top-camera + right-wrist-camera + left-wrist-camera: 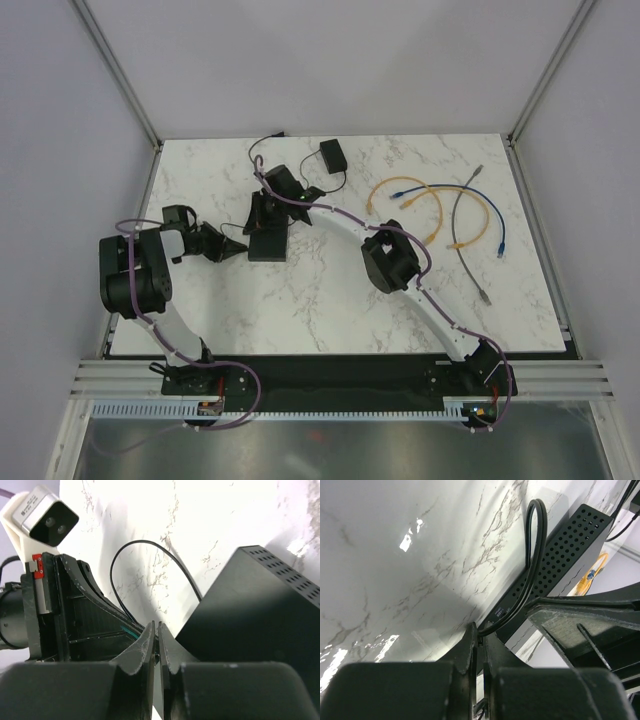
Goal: Pull the plug from the switch port
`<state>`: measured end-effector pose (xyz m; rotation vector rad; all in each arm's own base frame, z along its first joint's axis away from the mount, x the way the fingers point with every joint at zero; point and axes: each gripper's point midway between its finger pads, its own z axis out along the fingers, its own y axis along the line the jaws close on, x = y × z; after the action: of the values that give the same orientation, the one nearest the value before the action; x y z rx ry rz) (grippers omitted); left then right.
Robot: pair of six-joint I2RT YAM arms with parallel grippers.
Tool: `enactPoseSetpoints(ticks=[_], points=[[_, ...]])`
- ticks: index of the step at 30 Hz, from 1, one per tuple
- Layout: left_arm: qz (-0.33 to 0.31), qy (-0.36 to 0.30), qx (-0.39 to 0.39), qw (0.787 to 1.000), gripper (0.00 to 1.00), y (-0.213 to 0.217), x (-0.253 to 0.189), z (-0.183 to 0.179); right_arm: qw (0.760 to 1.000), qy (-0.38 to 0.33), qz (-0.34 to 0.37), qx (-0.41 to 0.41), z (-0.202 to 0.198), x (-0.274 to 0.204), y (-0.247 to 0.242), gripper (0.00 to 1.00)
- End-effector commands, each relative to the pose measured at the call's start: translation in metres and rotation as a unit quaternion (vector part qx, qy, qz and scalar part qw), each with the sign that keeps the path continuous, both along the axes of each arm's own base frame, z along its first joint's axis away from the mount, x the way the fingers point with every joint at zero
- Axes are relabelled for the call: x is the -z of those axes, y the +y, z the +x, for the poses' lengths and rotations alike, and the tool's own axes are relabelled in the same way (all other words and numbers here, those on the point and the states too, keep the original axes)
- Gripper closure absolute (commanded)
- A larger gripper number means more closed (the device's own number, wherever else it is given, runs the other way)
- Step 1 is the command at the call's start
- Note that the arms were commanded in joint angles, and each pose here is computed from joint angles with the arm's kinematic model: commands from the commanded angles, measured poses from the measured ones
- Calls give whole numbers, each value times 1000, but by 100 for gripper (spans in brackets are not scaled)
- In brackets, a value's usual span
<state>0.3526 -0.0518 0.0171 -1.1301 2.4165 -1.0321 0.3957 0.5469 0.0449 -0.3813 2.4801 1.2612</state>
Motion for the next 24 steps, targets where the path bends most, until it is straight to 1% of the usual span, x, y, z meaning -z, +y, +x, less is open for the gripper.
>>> enactPoseSetpoints(ticks=[1, 3, 6, 12, 14, 15, 16, 20, 24], points=[[13, 14, 26, 999, 98, -2, 9, -3, 999, -18, -42, -9, -12, 0, -5, 87], [12, 16, 17, 1000, 98, 0, 9, 0, 998, -10, -61, -16, -16, 16, -12, 92], [12, 11, -3, 1000, 98, 4, 6, 7, 995, 1, -95, -24, -23, 34, -26, 95], [7, -3, -58, 998, 98, 20, 2, 17, 993, -3, -111, -28, -24, 41, -32, 100], [-3, 7, -85, 996, 98, 28, 5, 13, 992, 1, -126, -26, -24, 47, -39, 100], [-4, -8, -92, 996, 98, 32, 2, 19, 991, 4, -135, -26, -26, 53, -43, 100], [-4, -7, -101, 995, 98, 36, 3, 18, 989, 6, -149, -23, -27, 58, -48, 100], [2, -17, -115, 993, 98, 42, -2, 23, 979, 11, -205, -11, -28, 81, -72, 100], [15, -25, -126, 992, 98, 48, -6, 24, 970, 12, -241, -10, -29, 92, -89, 100]])
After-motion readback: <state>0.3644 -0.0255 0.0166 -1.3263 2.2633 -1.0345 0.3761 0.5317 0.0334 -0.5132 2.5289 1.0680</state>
